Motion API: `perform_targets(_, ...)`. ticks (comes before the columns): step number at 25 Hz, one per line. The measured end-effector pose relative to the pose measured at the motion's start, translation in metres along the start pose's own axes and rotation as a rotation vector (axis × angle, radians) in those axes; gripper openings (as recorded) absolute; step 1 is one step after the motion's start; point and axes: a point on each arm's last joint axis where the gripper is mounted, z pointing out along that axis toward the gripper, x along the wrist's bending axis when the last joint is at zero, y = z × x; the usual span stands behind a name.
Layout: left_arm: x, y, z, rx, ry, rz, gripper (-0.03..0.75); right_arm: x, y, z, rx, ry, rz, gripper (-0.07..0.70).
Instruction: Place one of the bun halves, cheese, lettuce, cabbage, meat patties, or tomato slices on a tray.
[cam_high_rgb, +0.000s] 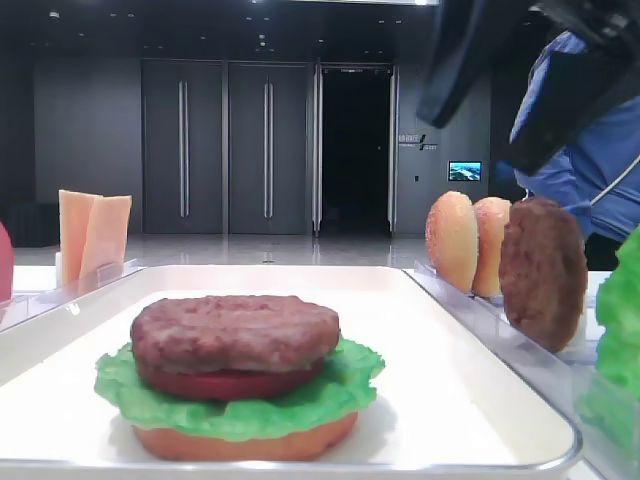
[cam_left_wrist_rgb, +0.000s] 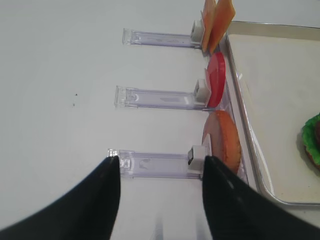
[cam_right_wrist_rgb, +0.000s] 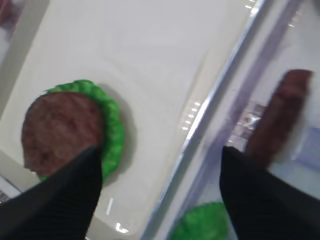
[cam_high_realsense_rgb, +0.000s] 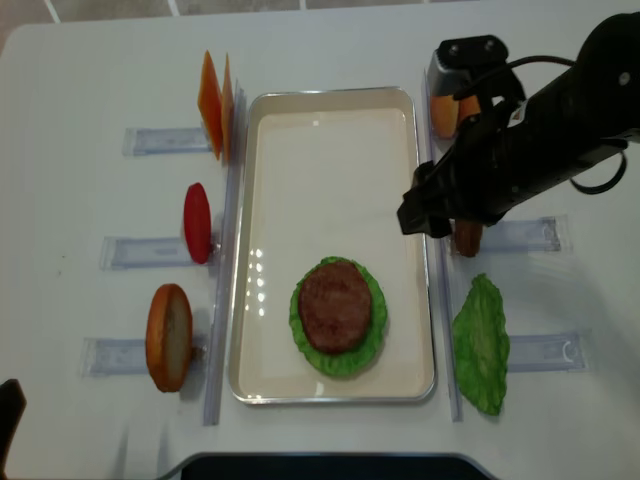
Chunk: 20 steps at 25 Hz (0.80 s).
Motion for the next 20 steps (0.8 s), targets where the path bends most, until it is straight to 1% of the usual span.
perform_targets(3, 0.0, 0.0, 0.0, 0.0, 0.0, 0.0, 0.409, -0.018, -0.002, -0.018, -0.012, -0.094, 0.048, 0.503)
perform_targets(5, 0.0, 0.0, 0.0, 0.0, 0.0, 0.0, 0.409, -0.031, -0.005, -0.03, -0.01, -0.158, 0.07, 0.503)
perform_targets(6, 0.0, 0.0, 0.0, 0.0, 0.0, 0.0, 0.409, -0.035, -0.006, -0.035, -0.006, -0.186, 0.074, 0.503)
perform_targets(9, 0.0, 0.0, 0.0, 0.0, 0.0, 0.0, 0.409, -0.052, -0.012, -0.048, 0.013, -0.263, 0.123, 0.503)
perform_targets(12, 0.0, 0.0, 0.0, 0.0, 0.0, 0.0, 0.409, -0.073, -0.018, -0.061, 0.028, -0.33, 0.203, 0.503)
perform_targets(15, 0.0, 0.0, 0.0, 0.0, 0.0, 0.0, 0.409, -0.09, -0.026, -0.072, 0.053, -0.385, 0.265, 0.503)
perform_targets(20, 0.0, 0.0, 0.0, 0.0, 0.0, 0.0, 0.409, -0.114, -0.039, -0.087, 0.116, -0.465, 0.332, 0.503)
